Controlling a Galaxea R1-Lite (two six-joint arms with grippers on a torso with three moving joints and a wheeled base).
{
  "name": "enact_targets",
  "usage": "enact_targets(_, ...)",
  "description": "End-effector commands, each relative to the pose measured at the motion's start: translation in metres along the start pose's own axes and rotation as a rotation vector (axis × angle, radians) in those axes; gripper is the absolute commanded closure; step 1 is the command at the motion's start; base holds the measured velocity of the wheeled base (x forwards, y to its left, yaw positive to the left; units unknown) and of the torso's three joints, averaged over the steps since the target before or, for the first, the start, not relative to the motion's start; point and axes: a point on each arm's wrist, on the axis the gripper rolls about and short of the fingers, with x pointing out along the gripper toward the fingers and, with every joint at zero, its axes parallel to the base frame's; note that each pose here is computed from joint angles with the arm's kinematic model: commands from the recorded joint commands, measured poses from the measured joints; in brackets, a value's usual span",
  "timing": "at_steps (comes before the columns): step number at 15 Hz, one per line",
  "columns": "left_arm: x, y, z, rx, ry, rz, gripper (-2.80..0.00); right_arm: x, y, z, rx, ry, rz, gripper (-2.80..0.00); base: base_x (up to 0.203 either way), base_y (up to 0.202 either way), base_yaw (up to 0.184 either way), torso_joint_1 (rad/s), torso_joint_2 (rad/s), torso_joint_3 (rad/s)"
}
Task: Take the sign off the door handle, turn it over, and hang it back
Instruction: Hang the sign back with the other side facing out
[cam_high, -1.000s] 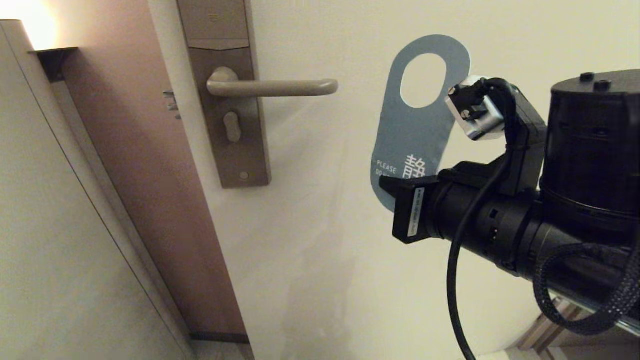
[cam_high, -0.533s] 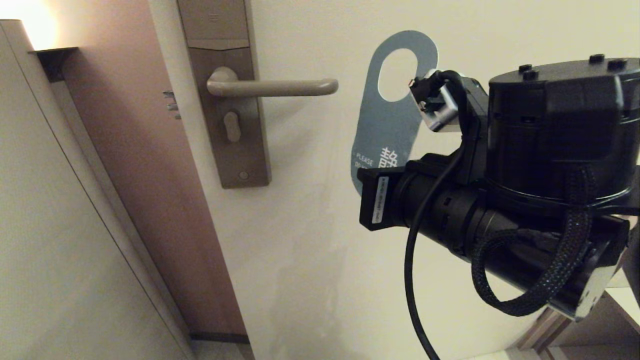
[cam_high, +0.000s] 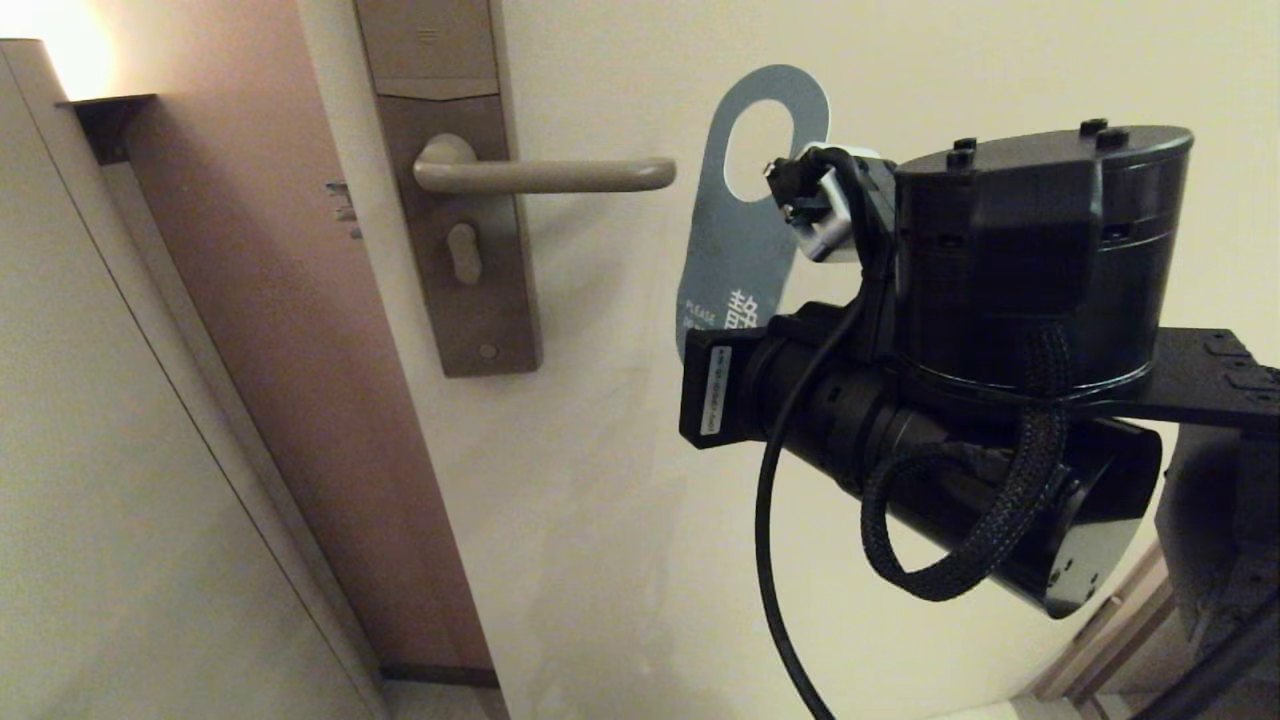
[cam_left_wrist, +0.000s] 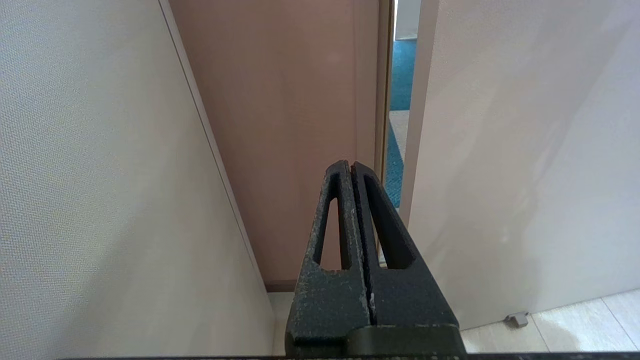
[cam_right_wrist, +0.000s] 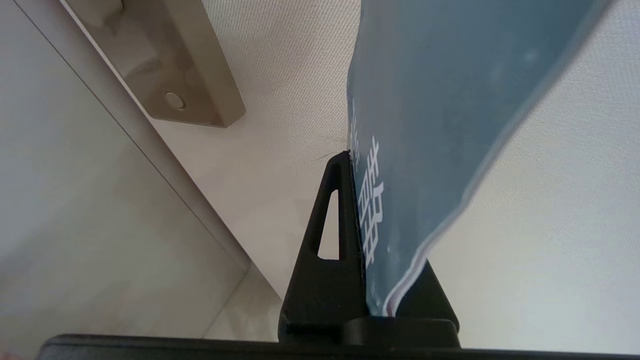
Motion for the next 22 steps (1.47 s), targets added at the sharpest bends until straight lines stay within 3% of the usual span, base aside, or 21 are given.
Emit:
enact_targets(1,0.000,0.000,0.000,0.000,0.001,0.000,0.00,0.004,0.002,-0.002,-0.001,-0.002,-0.002,0.00,0.000,0.000,0.000,0.000,0.00,0.000)
enact_targets(15,0.000,0.000,0.000,0.000,0.002,0.000,0.00,0.031,0.015,-0.006,-0.017,-0.009,-0.045,0.00,0.000,0.000,0.000,0.000,0.00,0.000)
enact_targets(22,0.000,0.000,0.000,0.000,0.001,0.000,0.00,0.036,0.018,-0.004,-0.080,-0.030,-0.085,0.00,0.000,0.000,0.000,0.000,0.00,0.000)
